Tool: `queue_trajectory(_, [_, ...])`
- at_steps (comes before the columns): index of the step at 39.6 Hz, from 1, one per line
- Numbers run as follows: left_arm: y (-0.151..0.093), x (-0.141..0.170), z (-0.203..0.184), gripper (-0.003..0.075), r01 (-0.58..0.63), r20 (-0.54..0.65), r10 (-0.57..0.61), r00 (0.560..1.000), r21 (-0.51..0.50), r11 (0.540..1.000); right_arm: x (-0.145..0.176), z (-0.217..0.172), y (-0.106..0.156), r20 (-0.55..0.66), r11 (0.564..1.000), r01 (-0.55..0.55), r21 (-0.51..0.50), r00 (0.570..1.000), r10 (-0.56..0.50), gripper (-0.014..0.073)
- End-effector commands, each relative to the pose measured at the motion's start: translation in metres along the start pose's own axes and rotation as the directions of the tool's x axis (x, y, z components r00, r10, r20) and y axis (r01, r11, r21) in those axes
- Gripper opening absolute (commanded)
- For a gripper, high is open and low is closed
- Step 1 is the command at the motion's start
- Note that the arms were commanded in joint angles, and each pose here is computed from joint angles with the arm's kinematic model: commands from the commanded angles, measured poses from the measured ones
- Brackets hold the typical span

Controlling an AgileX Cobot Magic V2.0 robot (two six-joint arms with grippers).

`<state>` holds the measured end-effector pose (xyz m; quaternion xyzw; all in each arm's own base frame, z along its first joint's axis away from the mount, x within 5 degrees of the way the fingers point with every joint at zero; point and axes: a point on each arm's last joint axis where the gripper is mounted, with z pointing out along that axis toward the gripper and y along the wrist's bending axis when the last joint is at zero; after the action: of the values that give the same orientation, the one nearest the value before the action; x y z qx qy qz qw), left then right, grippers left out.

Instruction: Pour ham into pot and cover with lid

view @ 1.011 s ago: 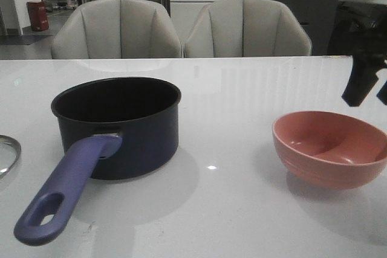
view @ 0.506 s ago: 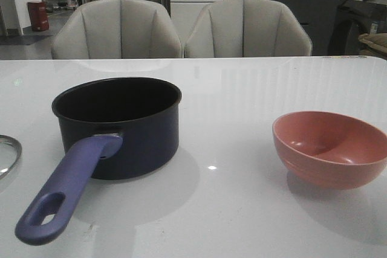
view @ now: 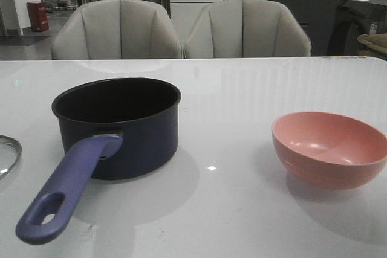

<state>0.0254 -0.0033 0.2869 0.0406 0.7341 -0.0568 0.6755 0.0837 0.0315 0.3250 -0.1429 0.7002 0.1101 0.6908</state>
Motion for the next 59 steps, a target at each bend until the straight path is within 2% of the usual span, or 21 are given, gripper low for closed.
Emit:
queue_trajectory(1, [-0.001,-0.014,-0.001,0.0480,0.007,0.085,-0.007,0.996,0.010,1.000,-0.003,-0.016,-0.002,0.166,0.999,0.012,0.040,0.986,-0.018,0.0465])
queue_trajectory(6, [-0.001,-0.014,-0.001,0.0480,0.007,0.085,-0.007,0.996,0.010,1.000,0.026,-0.027,-0.001,0.170,0.999,0.007,0.041,0.985,-0.013,0.0465])
queue_trajectory(15, [-0.001,-0.014,-0.001,0.0480,0.007,0.085,-0.007,0.996,0.010,1.000,0.064,-0.024,0.004,0.012,0.999,-0.044,0.001,0.999,0.044,0.0465])
queue_trajectory(28, [-0.001,-0.014,-0.001,0.0480,0.007,0.085,-0.007,0.996,0.010,1.000,0.064,-0.023,0.003,0.037,0.999,-0.045,0.011,0.998,0.044,0.0461])
queue_trajectory(33, [-0.001,-0.014,-0.001,0.0480,0.007,0.085,-0.007,0.996,0.010,1.000,0.060,-0.023,0.001,0.081,0.999,-0.045,0.024,0.996,0.043,0.0385])
queue_trajectory(42, [-0.001,-0.014,-0.001,0.0480,0.007,0.085,-0.007,0.996,0.010,1.000,0.060,-0.023,0.001,0.086,0.999,-0.045,0.026,0.995,0.043,0.0125])
queue_trajectory(59, [-0.001,-0.014,-0.001,0.0480,0.007,0.085,-0.007,0.996,0.010,1.000,0.060,-0.023,0.001,0.086,0.999,-0.045,0.026,0.995,0.043,0.0138])
